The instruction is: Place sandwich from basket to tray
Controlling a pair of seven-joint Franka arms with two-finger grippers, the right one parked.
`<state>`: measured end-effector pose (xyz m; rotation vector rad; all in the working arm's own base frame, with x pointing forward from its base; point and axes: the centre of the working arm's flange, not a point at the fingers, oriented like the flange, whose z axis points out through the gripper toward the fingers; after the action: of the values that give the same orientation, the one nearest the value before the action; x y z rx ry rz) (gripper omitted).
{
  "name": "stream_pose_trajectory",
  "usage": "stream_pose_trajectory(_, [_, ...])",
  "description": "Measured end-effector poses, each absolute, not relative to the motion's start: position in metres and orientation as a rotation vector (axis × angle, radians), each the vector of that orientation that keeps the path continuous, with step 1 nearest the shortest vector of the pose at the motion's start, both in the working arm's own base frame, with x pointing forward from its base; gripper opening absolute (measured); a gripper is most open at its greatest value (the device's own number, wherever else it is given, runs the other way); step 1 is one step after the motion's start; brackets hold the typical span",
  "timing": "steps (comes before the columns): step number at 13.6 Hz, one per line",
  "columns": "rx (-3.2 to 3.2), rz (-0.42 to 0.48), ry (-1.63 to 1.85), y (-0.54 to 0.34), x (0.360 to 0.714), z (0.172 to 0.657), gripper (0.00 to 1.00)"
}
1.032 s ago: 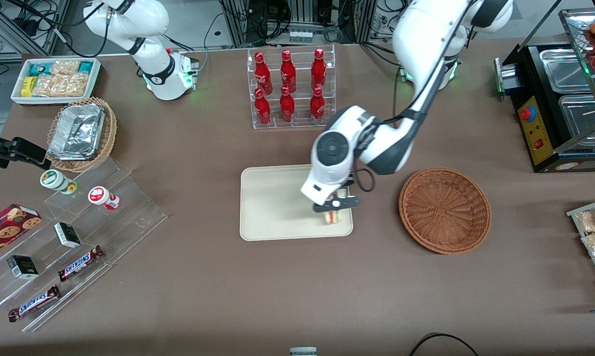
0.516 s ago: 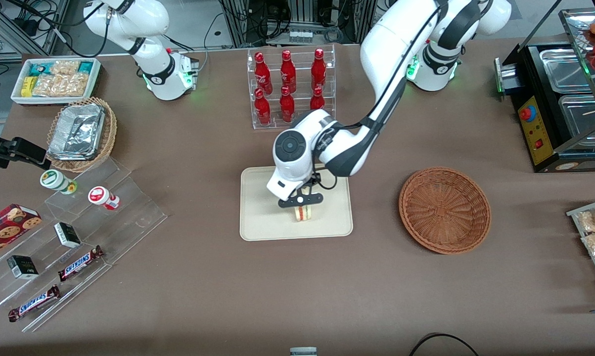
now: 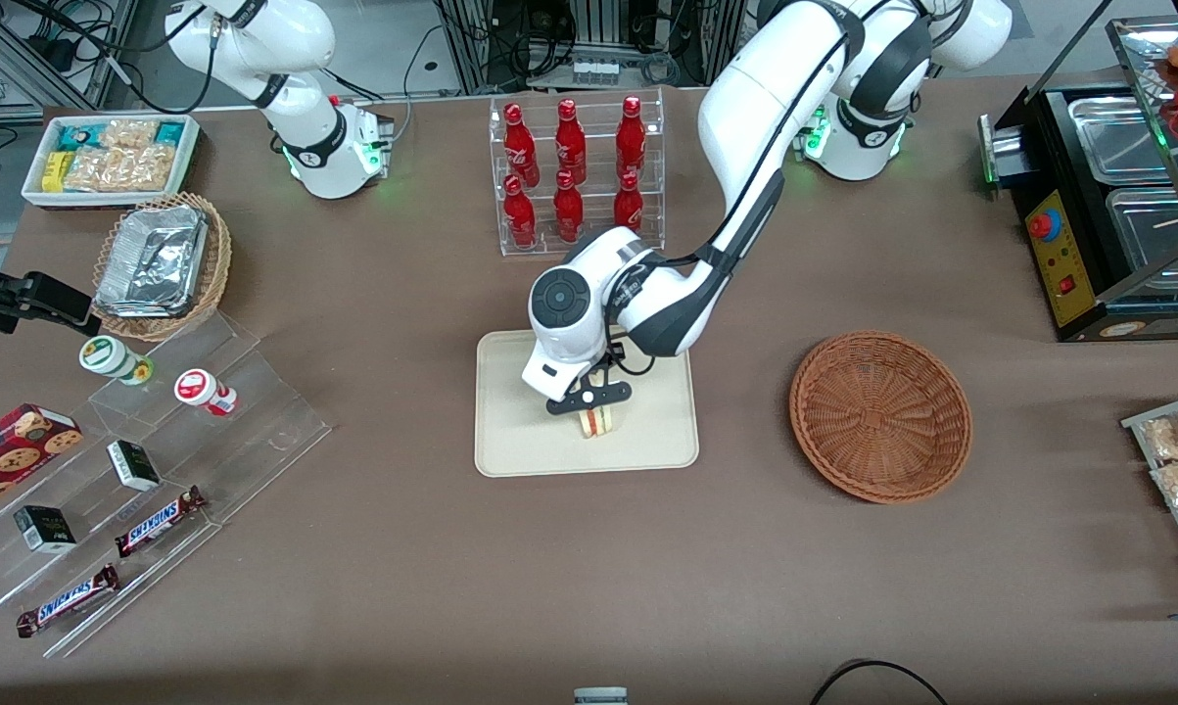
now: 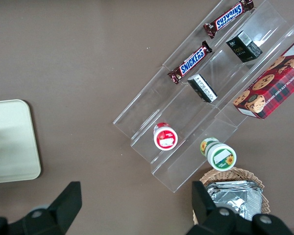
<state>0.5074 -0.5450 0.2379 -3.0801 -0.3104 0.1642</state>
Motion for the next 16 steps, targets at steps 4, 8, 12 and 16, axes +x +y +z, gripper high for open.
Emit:
stream_pose_trajectory(4, [-3.098,0.142,-0.318,-0.548,0.512,0.248,0.63])
stream_pose_trajectory(8, [-3.148,0.079,-0.323,-0.553,0.518,0.294,1.0])
stream_pose_trajectory(12, [-3.133,0.075,-0.289,-0.542,0.518,0.342,1.0])
stream_pose_trajectory(16, [-3.11,0.092,-0.178,-0.482,0.551,0.4,1.0])
